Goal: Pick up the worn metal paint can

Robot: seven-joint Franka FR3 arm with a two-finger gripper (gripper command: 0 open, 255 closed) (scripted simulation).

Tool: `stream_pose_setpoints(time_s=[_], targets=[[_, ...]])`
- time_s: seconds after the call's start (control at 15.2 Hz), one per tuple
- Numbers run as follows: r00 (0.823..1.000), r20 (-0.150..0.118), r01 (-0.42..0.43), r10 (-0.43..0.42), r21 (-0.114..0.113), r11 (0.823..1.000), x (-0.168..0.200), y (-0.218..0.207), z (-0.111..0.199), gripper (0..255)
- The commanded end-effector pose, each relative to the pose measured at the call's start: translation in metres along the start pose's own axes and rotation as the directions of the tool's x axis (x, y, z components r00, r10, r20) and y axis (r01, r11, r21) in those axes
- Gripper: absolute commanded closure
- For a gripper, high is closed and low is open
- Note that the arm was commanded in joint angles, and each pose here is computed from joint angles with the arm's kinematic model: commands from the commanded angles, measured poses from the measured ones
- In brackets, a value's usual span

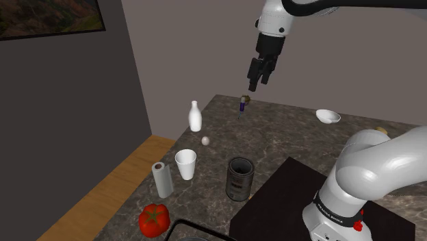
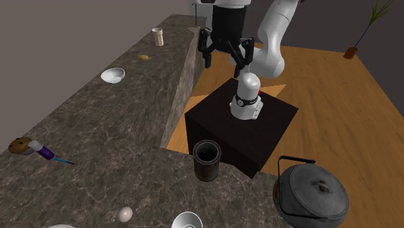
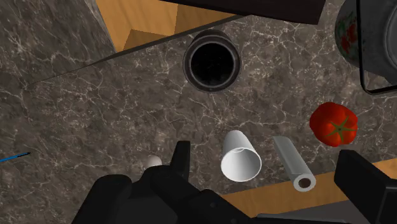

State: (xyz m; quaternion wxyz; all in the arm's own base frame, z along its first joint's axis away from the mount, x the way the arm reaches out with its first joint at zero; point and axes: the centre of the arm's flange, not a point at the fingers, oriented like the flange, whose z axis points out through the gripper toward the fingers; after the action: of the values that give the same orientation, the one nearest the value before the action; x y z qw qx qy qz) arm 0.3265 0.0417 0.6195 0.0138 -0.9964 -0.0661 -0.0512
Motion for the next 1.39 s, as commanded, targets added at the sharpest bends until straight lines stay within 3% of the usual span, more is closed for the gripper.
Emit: stream_pose_setpoints(time_s=[0.0, 1.32], targets=[[1.0, 0.0, 0.0, 0.0, 0.0, 1.0, 0.0, 0.0, 0.0, 0], [0.999, 0.033, 0.007, -0.007, -0.025, 1.0, 0.006, 0.046, 0.259, 0]])
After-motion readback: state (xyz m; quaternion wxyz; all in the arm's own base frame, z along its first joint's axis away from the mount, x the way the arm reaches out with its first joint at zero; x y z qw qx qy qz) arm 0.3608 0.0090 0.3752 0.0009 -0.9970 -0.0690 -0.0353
